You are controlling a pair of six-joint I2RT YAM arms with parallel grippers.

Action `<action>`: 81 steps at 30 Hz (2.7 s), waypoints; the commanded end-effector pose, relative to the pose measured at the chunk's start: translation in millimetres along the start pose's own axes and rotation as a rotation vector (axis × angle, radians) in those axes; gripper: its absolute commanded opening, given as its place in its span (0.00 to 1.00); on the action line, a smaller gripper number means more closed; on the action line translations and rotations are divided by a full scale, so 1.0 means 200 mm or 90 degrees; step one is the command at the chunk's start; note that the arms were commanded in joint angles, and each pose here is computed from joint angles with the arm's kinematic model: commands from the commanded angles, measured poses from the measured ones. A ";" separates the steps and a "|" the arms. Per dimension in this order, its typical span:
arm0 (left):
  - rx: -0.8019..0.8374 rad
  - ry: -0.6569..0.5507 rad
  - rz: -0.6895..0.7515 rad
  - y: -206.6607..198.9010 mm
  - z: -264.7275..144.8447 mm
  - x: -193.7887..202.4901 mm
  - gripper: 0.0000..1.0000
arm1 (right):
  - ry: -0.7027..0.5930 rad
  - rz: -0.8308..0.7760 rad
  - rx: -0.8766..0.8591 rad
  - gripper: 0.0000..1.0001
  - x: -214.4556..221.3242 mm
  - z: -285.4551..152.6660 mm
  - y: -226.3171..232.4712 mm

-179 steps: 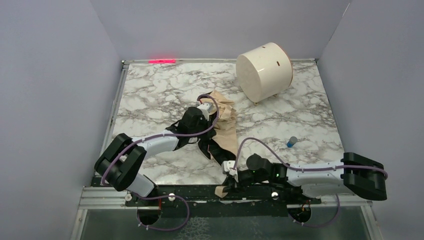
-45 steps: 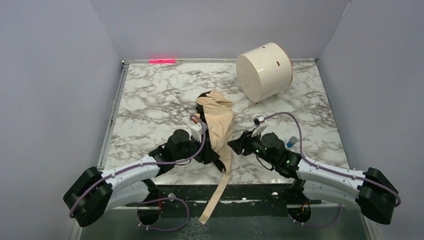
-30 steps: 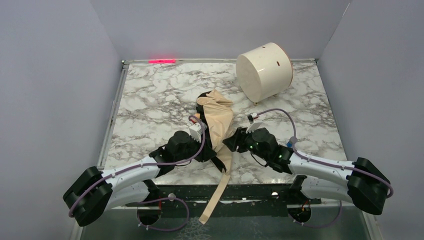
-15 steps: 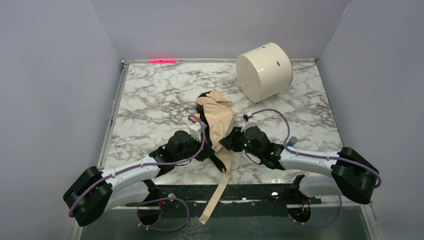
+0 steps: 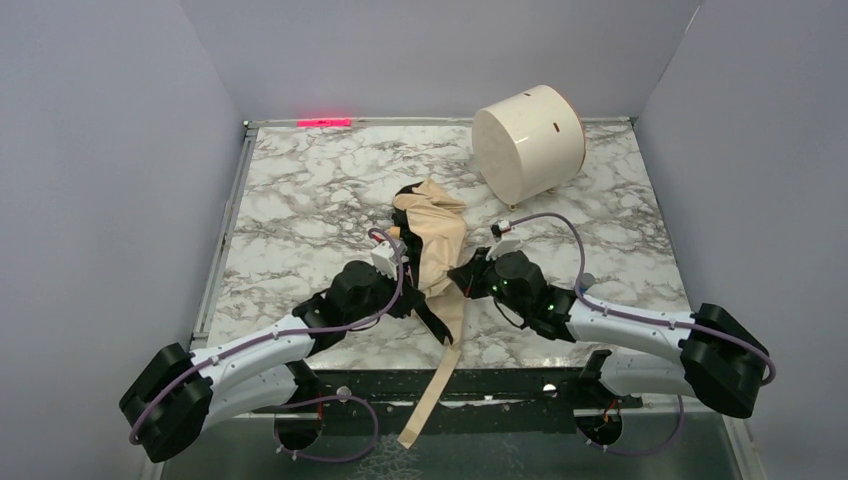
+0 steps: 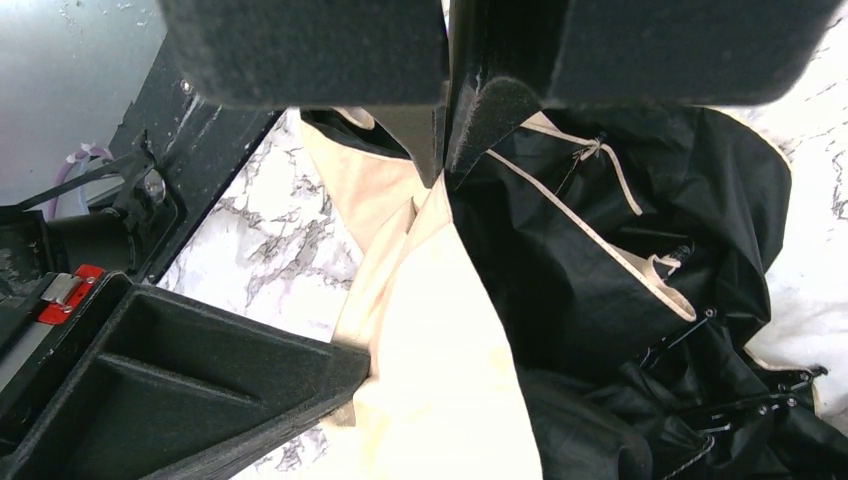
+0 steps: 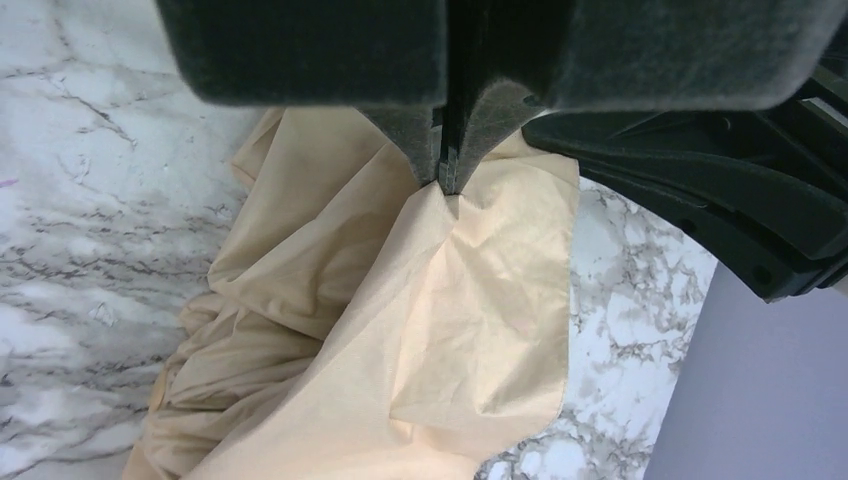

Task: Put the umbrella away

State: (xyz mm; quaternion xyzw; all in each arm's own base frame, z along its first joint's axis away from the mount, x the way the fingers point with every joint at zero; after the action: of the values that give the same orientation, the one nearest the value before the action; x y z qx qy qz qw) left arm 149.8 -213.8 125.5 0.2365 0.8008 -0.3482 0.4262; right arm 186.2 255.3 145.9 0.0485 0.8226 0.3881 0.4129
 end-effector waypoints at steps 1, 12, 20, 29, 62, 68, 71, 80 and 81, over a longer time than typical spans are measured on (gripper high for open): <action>-0.019 -0.029 0.008 0.00 -0.01 -0.08 0.00 | -0.060 -0.091 0.015 0.01 -0.12 -0.02 0.02; -0.032 -0.047 0.018 -0.01 -0.04 -0.13 0.00 | -0.064 -0.432 -0.061 0.01 -0.25 -0.06 0.11; -0.018 -0.064 0.031 -0.04 -0.05 -0.20 0.00 | -0.010 -0.413 -0.163 0.10 -0.20 -0.10 0.21; 0.043 -0.096 0.057 -0.10 -0.08 -0.25 0.65 | -0.026 -0.321 -0.169 0.09 -0.20 -0.10 0.23; 0.032 -0.187 -0.150 -0.12 -0.07 -0.32 0.67 | -0.027 -0.244 -0.077 0.05 -0.20 -0.07 0.17; 0.030 -0.171 -0.148 -0.11 -0.03 -0.31 0.62 | -0.027 -0.243 -0.079 0.05 -0.20 -0.07 0.17; 0.029 -0.156 -0.154 -0.10 -0.01 -0.27 0.61 | -0.028 -0.240 -0.081 0.05 -0.20 -0.07 0.18; 0.041 -0.181 -0.147 -0.11 0.01 -0.31 0.28 | -0.020 -0.228 -0.076 0.09 -0.18 -0.09 0.16; 0.043 -0.184 -0.144 -0.12 0.01 -0.32 0.22 | -0.021 -0.224 -0.070 0.10 -0.18 -0.09 0.15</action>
State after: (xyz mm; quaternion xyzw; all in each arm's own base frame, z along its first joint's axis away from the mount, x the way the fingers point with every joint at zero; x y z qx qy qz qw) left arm 163.3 -230.7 169.8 0.1031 0.7663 -0.4376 0.4590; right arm 192.7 253.6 195.0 -0.1241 0.7855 0.3501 0.4950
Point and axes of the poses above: each gripper's point midway between its finger pads, its own z axis out along the fingers, its own y axis along the line the jaws close on, x = y × z, the point moved 6 cm from there along -z, back along the fingers, and after that the axes turned 10 degrees about z, right-handed, at the moved point
